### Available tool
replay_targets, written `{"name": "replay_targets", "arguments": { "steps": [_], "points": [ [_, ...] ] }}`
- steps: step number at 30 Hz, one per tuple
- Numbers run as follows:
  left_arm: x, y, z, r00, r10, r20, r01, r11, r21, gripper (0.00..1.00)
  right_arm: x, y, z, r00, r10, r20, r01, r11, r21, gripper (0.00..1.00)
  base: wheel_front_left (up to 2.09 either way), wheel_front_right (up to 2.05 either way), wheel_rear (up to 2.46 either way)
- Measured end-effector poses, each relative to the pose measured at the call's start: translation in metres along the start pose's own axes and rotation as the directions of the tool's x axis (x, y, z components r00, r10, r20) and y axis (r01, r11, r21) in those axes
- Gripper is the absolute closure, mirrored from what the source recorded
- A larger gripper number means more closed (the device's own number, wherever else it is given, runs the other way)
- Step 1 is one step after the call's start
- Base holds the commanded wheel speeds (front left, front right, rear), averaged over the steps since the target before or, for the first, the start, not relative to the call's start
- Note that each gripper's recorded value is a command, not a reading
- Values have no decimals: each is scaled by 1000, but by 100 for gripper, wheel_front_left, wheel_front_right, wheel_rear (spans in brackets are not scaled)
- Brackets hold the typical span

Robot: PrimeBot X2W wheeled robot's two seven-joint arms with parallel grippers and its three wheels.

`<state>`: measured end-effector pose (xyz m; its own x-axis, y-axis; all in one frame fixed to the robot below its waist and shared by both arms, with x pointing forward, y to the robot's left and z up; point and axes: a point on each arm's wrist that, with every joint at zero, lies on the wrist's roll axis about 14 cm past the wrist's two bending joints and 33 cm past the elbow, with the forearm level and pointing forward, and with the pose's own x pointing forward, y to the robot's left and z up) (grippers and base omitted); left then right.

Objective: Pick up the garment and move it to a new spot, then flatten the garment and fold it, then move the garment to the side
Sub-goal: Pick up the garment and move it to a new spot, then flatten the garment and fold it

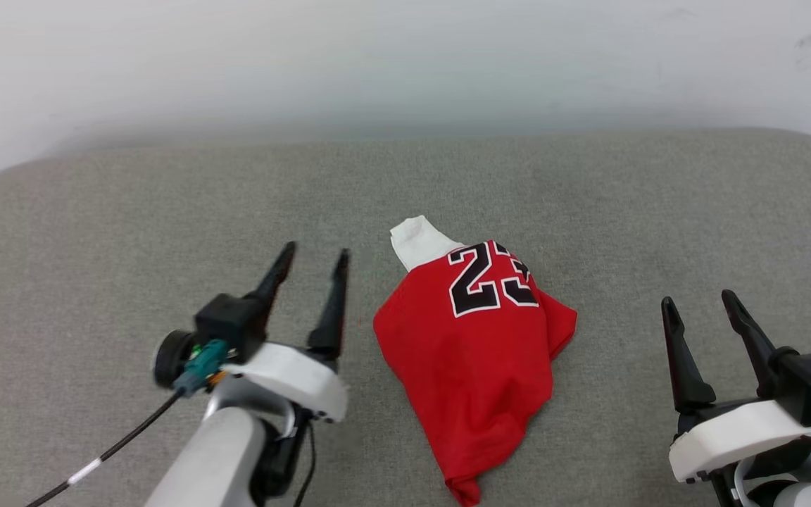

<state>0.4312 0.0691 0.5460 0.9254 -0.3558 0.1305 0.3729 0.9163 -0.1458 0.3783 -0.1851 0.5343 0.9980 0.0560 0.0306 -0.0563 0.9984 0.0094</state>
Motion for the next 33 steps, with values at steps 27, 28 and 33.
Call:
{"name": "replay_targets", "arguments": {
  "steps": [27,28,33],
  "points": [
    [-94,63,-6,960,279,-14,-278,960,47,0,-31,8,8,1000,17,-3,-17,1000,-10,0,0,0,0],
    [-94,62,-6,960,279,-16,-278,960,46,0,-31,8,8,1000,18,-3,-18,1000,-10,0,0,0,0],
    [-95,61,-8,960,279,-20,-278,960,45,0,-30,9,7,1000,21,-7,-21,1000,-7,0,0,0,0]
  ]
}}
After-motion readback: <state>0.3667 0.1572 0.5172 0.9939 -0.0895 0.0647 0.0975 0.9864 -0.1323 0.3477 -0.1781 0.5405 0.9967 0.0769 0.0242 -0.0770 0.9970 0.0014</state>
